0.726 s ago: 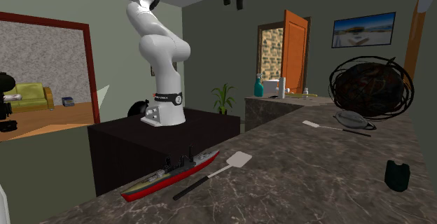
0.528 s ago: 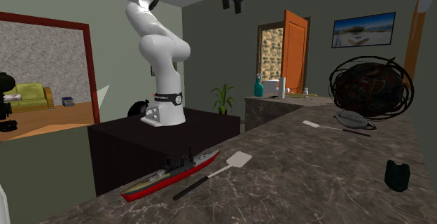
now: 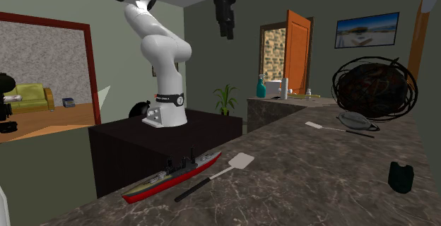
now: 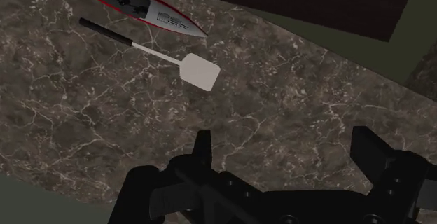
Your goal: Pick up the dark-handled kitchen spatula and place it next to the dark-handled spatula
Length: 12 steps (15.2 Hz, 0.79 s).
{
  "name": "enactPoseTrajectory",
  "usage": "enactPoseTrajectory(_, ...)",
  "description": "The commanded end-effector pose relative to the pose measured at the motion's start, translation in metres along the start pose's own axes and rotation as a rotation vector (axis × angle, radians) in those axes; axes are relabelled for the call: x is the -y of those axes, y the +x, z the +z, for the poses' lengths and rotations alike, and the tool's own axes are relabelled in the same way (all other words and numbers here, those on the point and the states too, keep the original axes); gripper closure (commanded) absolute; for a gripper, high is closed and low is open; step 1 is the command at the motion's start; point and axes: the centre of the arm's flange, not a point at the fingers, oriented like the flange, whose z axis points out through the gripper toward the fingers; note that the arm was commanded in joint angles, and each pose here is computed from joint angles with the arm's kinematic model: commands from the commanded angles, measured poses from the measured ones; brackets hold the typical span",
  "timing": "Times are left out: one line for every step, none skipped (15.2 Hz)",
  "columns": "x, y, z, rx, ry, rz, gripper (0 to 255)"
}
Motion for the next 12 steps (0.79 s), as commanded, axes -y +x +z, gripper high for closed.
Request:
enactPoseTrajectory(-0.011, -0.004, 0.023, 0.009, -0.002, -0.077, 0)
enactPoseTrajectory(-0.017, -0.006, 0.034, 0.014, -0.003, -0.112, 0)
enactPoseTrajectory(-0.022, -0.007, 0.046, 0.019, -0.004, -0.148, 0)
enactPoseTrajectory(-0.028, -0.009, 0.058, 0.024, -0.005, -0.183, 0)
enactPoseTrajectory(-0.034, -0.01, 0.069, 0.029, -0.006, -0.219, 0)
enactPoseTrajectory(-0.04, -0.011, 0.081, 0.034, -0.007, -0.255, 0)
enactPoseTrajectory(-0.046, -0.012, 0.092, 0.039, -0.008, -0.29, 0)
enactPoseTrajectory(-0.052, -0.012, 0.104, 0.044, -0.009, -0.326, 0)
enactPoseTrajectory(-0.057, -0.013, 0.115, 0.049, -0.01, -0.361, 0)
enactPoseTrajectory(-0.063, -0.013, 0.127, 0.054, -0.011, -0.397, 0)
enactPoseTrajectory(-0.069, -0.013, 0.138, 0.059, -0.011, -0.432, 0)
enactPoseTrajectory(-0.076, -0.014, 0.15, 0.064, -0.012, -0.468, 0)
